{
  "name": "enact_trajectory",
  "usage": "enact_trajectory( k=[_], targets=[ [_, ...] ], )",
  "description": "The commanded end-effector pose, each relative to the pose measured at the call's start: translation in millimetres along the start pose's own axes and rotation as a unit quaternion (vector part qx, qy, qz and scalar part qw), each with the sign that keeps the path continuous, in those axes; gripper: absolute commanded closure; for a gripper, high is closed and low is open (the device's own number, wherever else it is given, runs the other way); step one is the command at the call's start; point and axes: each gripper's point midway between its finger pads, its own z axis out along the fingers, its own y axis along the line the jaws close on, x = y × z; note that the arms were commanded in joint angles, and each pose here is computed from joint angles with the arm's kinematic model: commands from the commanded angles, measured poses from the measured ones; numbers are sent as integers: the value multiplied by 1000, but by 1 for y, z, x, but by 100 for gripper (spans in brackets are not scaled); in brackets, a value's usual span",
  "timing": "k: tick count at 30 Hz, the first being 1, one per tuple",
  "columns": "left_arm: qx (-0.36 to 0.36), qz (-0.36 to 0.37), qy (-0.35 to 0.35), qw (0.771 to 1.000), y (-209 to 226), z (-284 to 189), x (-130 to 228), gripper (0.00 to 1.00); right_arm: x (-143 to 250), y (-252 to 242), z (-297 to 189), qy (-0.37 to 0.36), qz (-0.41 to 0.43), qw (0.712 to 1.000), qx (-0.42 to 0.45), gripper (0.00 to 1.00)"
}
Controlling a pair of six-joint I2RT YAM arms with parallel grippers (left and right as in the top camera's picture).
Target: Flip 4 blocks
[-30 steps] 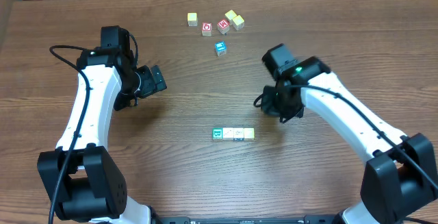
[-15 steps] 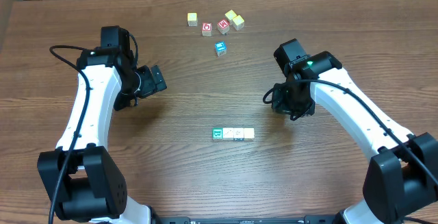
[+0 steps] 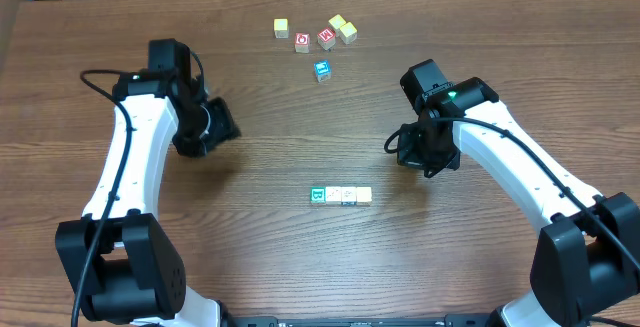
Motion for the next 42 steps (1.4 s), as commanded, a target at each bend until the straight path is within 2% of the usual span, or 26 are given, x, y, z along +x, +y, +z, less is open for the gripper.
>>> enact_trajectory(
  k=[1, 5, 9, 17, 21, 27, 37, 42],
  targets=[
    [6, 41, 58, 997, -14, 17, 33, 96, 0, -1, -6, -9, 0, 1000, -1, 96],
    [-15, 77, 103, 992, -19, 47, 71, 96, 4, 5, -5, -1, -3, 1000, -13, 96],
    [-17, 111, 114, 987, -28, 67, 90, 96, 12, 17, -5, 14, -9, 999, -35, 96],
    [-12, 145, 79, 986, -59, 85, 96, 96, 24, 26, 7, 18, 27, 999, -30, 96],
    [-40, 145, 77, 986, -59, 90, 106, 96, 32, 22, 29, 11, 52, 999, -14, 96],
    [-60, 136, 60, 987, -57, 98, 107, 96, 32, 26, 48, -4, 45, 999, -28, 96],
    [-55, 127, 50, 989, -58, 102, 104, 96, 40, 43, 50, -11, 20, 999, -37, 96],
    [-57, 127, 51, 989, -58, 103, 104, 96, 35, 40, 51, -37, 50, 998, -14, 96]
  ],
)
